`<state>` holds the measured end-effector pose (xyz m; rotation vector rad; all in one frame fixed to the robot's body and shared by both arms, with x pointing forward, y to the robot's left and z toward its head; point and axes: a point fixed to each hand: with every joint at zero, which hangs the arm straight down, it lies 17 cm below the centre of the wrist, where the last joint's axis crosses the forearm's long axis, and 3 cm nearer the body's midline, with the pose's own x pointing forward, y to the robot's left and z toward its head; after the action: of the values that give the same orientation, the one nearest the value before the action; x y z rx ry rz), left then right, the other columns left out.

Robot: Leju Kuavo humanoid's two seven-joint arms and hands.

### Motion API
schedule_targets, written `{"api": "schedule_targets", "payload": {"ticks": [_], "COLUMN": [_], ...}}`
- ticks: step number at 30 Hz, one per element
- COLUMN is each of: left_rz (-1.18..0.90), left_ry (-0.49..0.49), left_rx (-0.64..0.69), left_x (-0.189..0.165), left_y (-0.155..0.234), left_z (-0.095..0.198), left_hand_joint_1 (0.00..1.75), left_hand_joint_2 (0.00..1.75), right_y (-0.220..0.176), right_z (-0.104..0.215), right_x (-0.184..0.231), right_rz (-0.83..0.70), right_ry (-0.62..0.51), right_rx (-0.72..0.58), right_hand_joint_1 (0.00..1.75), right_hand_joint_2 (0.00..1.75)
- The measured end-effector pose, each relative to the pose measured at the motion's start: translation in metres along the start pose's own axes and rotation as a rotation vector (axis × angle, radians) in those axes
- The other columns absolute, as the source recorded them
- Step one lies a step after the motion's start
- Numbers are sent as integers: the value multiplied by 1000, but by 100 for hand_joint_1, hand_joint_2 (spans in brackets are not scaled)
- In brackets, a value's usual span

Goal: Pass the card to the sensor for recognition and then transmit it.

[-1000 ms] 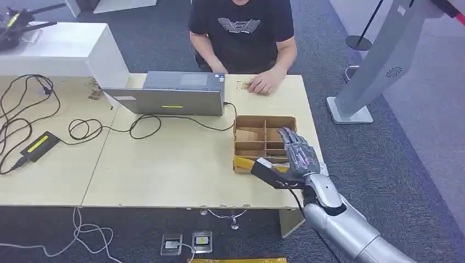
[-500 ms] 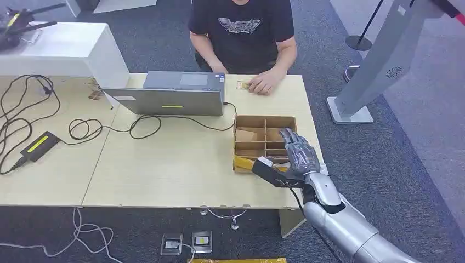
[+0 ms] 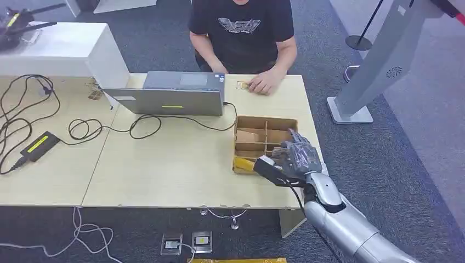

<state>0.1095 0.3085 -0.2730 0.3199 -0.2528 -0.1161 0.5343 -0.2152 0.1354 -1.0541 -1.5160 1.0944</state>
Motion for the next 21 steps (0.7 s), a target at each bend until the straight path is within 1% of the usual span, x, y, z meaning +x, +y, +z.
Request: {"api": "schedule_targets", "payload": {"ticks": [21], "left_rz": [-8], "left_ry": [-4], "left_rx": [0], "left_x": [0], "left_y": [0], "left_z": [0], "left_hand_joint_1": [0], "left_hand_joint_2": [0], "right_y": [-2], "right_z": [0], "right_x": [1], "right_rz": [5], "right_ry": [-12], "right_rx": [-11], "right_hand_joint_1": [175], "right_hand_joint_2": [175]}}
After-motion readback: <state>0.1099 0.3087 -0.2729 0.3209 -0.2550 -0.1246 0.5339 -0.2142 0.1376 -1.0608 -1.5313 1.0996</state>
